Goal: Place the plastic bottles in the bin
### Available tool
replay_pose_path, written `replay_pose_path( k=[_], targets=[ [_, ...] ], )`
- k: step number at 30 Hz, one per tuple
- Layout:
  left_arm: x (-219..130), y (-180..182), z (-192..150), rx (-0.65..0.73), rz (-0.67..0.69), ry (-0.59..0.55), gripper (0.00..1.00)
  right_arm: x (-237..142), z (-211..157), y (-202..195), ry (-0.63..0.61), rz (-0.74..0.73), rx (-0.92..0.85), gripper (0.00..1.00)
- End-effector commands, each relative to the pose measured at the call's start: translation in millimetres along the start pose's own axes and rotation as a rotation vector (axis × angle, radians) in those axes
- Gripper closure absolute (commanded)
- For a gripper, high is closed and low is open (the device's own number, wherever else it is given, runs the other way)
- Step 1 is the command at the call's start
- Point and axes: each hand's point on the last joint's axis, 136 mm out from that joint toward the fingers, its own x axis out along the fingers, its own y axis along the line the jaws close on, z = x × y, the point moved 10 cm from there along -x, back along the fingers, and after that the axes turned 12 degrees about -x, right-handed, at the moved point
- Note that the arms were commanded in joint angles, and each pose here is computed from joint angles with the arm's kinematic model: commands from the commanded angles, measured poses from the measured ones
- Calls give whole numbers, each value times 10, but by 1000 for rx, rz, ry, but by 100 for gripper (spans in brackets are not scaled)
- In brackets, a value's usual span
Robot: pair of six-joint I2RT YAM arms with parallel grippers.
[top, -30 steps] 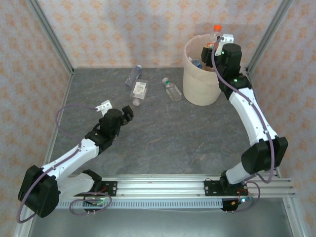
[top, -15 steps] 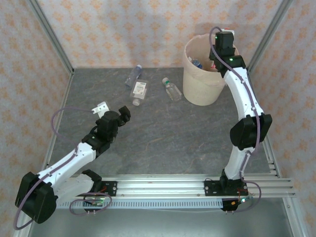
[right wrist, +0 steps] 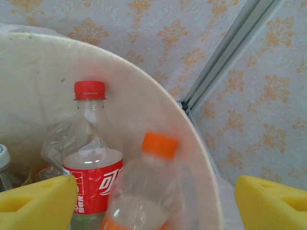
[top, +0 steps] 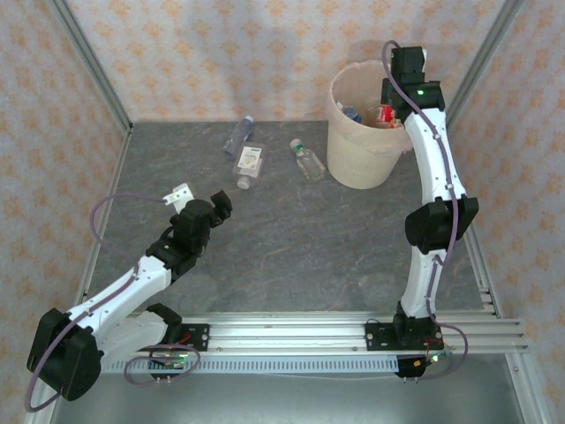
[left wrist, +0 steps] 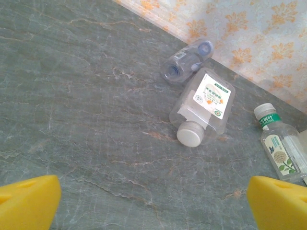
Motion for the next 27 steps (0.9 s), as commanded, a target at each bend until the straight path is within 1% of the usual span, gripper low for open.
replay_pose_path(
  k=[1,9,11,12,16,19,23,27],
  targets=[
    [6,65,18,-15,39,-36,0,-203,32,-130,-5,-26,20,13],
    [28,57,-4,-12,34,-18,0,-399,34,-162,-41,42,68,10],
    [29,60,-7,-10,34,-17,0,-474,17,-144,-59,76,68,5],
    [31,68,-11,-8,38,-17,0,-513,-2,-140,-69,96,71,0],
    [52,82,-28,-12,40,-22,0,-717,-114,-116,-115,174,84,1],
    [84,62,-35,-6,38,-13,0,-875,-210,-110,-175,208,115,1],
    [191,-38,-23,57,45,40,0,-1162,-359,-66,-312,358,169,1],
    [424,-184,-13,158,97,126,0,-1401,-536,-40,-433,504,240,1]
  ],
)
